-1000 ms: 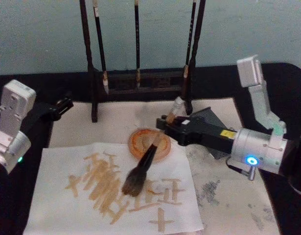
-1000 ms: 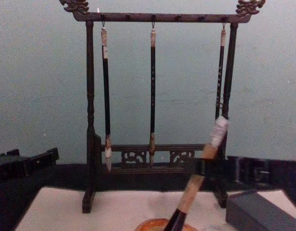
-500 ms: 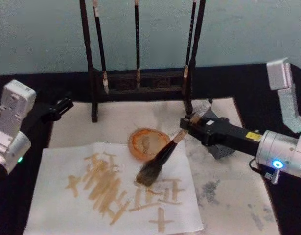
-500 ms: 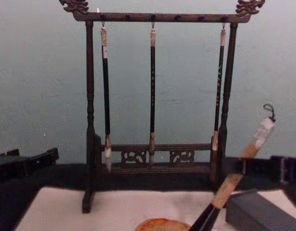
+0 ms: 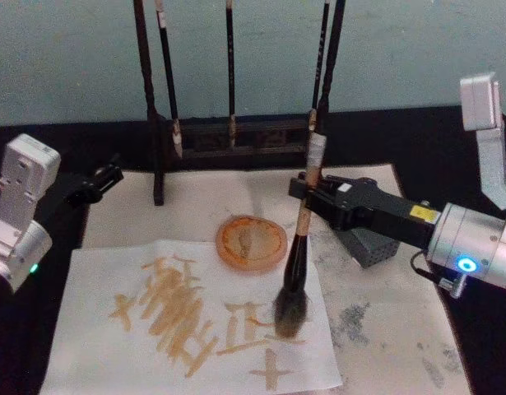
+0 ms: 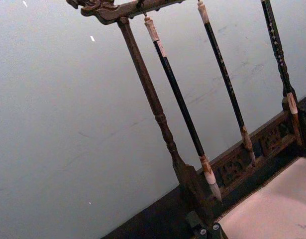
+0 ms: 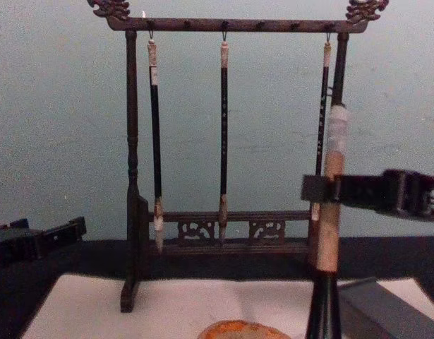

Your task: Pick up the brush from the inkstone, write on the paper, then place the brush back to its original position.

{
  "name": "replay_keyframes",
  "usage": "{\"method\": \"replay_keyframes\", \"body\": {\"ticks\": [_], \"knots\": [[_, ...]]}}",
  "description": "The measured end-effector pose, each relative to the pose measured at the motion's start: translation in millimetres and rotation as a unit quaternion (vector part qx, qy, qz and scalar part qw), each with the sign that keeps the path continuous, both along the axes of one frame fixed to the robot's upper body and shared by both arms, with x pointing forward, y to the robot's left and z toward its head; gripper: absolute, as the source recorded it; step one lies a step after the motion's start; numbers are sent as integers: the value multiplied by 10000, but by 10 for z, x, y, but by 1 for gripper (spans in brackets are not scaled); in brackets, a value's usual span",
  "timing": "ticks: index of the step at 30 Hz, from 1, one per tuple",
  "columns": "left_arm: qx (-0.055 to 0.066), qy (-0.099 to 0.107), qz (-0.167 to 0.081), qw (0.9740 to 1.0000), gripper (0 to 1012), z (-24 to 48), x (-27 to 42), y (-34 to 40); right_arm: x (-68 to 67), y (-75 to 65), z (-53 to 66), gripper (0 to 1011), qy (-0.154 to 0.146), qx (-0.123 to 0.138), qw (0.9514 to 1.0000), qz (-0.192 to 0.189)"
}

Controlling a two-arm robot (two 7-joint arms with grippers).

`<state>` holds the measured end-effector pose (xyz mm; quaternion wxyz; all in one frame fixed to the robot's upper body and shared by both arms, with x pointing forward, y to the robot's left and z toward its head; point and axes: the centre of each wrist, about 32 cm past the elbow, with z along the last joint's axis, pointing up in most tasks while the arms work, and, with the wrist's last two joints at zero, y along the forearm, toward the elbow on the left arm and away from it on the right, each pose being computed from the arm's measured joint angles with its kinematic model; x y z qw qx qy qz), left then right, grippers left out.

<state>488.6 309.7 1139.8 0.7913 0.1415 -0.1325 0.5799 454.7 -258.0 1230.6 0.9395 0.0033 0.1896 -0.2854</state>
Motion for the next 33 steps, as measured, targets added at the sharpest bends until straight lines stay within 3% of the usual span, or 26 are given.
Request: {"method": "replay_keyframes", "body": {"ticks": [12, 24, 33], "knots": [[0, 0, 0, 10000, 1002, 0, 0, 0, 4, 291, 66, 185, -69, 153, 9991, 387], [1, 0, 0, 10000, 1000, 0, 0, 0, 63, 565, -36, 185, 96, 112, 9978, 650], [0, -1, 0, 10000, 1002, 0, 0, 0, 130, 660, -141, 185, 251, 118, 9973, 682]]}}
